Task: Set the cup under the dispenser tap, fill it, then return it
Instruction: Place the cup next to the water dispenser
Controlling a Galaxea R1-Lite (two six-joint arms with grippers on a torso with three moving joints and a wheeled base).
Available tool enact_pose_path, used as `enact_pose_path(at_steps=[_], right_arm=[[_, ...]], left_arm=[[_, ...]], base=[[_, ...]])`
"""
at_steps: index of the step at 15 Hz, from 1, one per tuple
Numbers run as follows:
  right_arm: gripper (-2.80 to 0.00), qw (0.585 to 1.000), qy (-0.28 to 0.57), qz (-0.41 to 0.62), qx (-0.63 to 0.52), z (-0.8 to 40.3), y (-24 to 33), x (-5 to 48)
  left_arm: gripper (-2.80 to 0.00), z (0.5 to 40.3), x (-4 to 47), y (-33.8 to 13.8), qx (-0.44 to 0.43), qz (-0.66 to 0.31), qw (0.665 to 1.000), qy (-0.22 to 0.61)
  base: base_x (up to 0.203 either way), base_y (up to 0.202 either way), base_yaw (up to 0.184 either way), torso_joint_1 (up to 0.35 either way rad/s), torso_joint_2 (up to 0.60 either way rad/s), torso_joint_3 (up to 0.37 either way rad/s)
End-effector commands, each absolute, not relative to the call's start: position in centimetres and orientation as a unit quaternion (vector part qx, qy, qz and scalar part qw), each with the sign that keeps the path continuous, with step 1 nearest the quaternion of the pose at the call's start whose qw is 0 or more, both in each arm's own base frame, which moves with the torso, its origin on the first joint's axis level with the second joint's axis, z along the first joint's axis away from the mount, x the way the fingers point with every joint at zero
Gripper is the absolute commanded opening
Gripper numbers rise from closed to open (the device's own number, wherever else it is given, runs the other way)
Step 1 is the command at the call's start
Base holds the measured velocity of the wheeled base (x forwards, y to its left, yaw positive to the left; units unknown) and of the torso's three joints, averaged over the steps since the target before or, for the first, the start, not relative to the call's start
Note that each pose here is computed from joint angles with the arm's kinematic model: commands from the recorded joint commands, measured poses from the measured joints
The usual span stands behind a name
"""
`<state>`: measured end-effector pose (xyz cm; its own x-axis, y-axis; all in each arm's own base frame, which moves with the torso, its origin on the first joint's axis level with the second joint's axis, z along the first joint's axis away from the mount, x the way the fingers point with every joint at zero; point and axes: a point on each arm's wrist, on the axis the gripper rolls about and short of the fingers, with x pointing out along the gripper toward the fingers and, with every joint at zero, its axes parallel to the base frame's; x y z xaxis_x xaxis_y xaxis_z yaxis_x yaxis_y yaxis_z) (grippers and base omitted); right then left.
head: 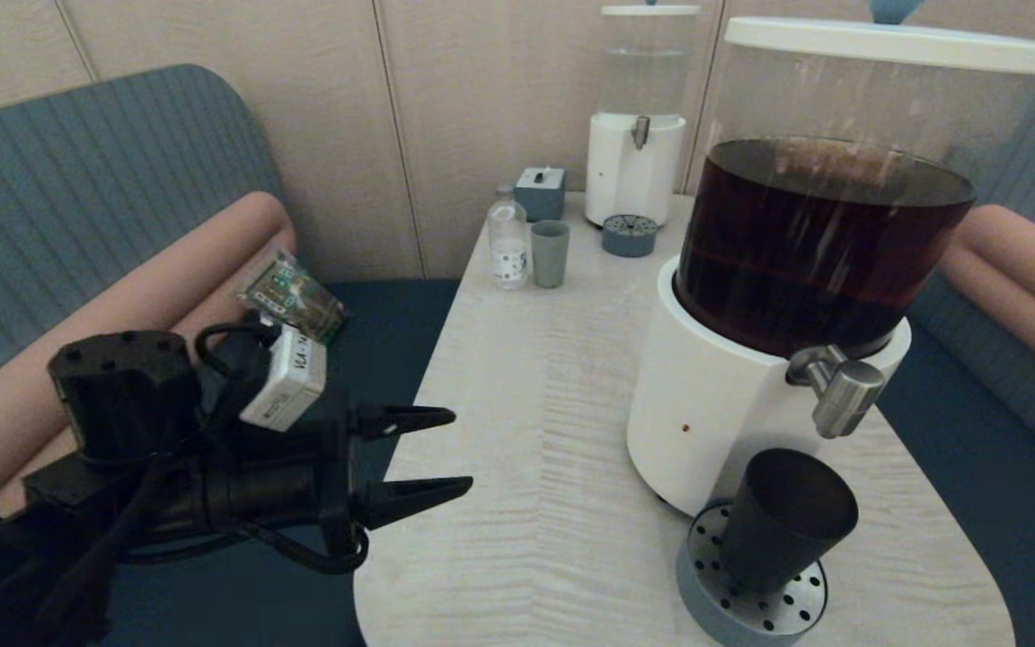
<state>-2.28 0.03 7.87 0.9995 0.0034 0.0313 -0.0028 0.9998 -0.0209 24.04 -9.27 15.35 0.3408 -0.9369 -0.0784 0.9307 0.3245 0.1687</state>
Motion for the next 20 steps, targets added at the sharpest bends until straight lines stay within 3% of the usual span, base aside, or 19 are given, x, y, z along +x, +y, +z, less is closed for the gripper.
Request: enact_pose_path(at_steps=[1, 7, 14, 20], right_arm=[[-2.80, 1.000, -0.011, 0.002, -0.011, 7.6, 0.0, -2.2], [-2.80, 1.000, -0.011, 0.001, -0.011, 7.6, 0.0, -2.2], [-2.80, 1.000, -0.011, 0.001, -0.011, 7.6, 0.0, -2.2], [-2.80, 1.000, -0.011, 0.001, -0.011, 7.6, 0.0, -2.2]], left_arm=[[0.00, 13.7, 24.7, -10.5, 0.087, -0.594, 0.800, 0.006], [0.00, 11.9, 24.9, -17.2, 0.089, -0.676, 0.732, 0.004], [0.00, 9.7, 26.9, -23.5, 0.096, -0.700, 0.707, -0.033], [0.00, 8.2, 27.7, -25.6, 0.095, -0.711, 0.696, -0.034]], base=[[0.000, 0.000, 0.000, 0.000, 0.00, 0.000], [0.000, 0.000, 0.000, 0.000, 0.00, 0.000], [0.000, 0.000, 0.000, 0.000, 0.00, 0.000], [0.000, 0.000, 0.000, 0.000, 0.00, 0.000]])
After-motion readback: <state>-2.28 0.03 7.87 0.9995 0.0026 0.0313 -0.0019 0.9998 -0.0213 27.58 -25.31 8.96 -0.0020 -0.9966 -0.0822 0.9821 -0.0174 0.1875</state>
